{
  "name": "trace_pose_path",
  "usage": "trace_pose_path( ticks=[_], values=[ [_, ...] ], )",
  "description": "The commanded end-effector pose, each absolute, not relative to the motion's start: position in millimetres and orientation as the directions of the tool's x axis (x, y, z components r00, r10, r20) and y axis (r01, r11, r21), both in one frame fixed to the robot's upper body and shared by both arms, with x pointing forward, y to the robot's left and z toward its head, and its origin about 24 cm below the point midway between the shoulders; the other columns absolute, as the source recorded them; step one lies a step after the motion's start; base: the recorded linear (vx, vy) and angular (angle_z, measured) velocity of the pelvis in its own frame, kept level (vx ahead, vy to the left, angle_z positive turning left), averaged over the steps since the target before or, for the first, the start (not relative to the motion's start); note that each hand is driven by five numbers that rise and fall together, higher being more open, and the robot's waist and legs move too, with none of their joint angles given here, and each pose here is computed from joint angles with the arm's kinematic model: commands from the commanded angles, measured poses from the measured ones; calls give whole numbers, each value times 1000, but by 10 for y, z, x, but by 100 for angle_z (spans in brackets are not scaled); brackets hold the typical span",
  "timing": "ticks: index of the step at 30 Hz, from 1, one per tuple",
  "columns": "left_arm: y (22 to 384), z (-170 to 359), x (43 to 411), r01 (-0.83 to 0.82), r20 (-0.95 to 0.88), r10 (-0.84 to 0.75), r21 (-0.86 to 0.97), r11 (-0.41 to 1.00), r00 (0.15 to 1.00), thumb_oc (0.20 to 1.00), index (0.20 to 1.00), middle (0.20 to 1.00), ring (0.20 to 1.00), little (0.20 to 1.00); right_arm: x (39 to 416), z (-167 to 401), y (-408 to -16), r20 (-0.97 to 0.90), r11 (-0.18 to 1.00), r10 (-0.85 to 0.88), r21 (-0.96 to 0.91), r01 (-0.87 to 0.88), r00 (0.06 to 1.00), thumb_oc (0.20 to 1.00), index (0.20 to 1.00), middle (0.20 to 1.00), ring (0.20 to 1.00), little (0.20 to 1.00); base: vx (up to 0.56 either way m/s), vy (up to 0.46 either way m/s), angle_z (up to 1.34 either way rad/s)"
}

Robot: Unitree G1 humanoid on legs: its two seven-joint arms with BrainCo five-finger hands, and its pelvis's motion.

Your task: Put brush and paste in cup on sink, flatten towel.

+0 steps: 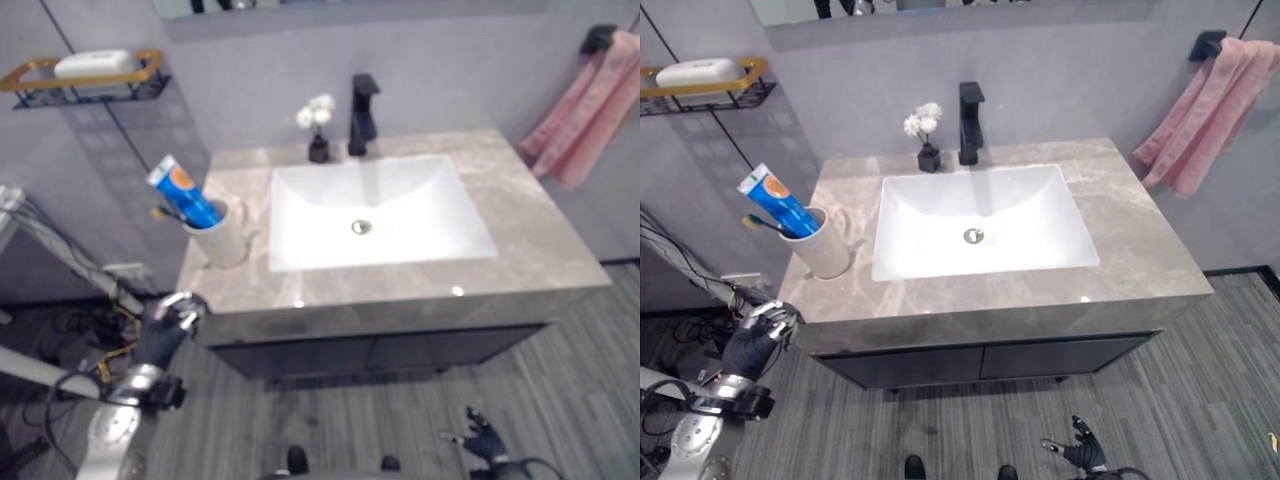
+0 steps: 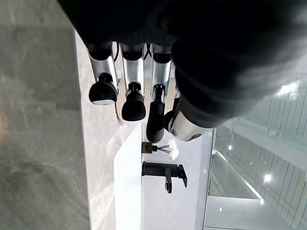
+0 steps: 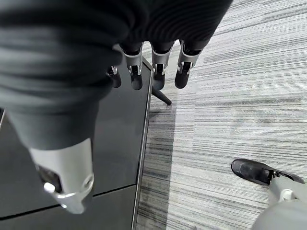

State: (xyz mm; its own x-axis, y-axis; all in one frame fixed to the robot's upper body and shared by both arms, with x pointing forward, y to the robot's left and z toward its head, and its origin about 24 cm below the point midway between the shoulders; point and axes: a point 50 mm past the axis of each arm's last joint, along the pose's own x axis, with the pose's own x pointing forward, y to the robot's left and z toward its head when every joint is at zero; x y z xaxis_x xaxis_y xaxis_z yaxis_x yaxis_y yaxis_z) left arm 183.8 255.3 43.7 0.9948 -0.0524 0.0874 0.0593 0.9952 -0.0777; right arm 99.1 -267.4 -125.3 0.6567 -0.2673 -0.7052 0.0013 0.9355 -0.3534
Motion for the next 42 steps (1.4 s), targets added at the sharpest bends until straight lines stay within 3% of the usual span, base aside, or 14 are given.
trace_pose_path(
  ticks=[1,42],
  values=[
    [2598,766,1990,35,282,-20,-47,998,959,200,200,200,200,200,1224,-1215,-2594,-661,931,-242,-365,-22,710,1000,1000,1000,1000,1000,0,0,0],
    [2526,1141,2299,-44,467,47,-18,999,883,200,200,200,200,200,1465,-1096,-2570,-589,920,-230,-390,-23,775,1000,1000,1000,1000,1000,7,0,-1]
  ],
)
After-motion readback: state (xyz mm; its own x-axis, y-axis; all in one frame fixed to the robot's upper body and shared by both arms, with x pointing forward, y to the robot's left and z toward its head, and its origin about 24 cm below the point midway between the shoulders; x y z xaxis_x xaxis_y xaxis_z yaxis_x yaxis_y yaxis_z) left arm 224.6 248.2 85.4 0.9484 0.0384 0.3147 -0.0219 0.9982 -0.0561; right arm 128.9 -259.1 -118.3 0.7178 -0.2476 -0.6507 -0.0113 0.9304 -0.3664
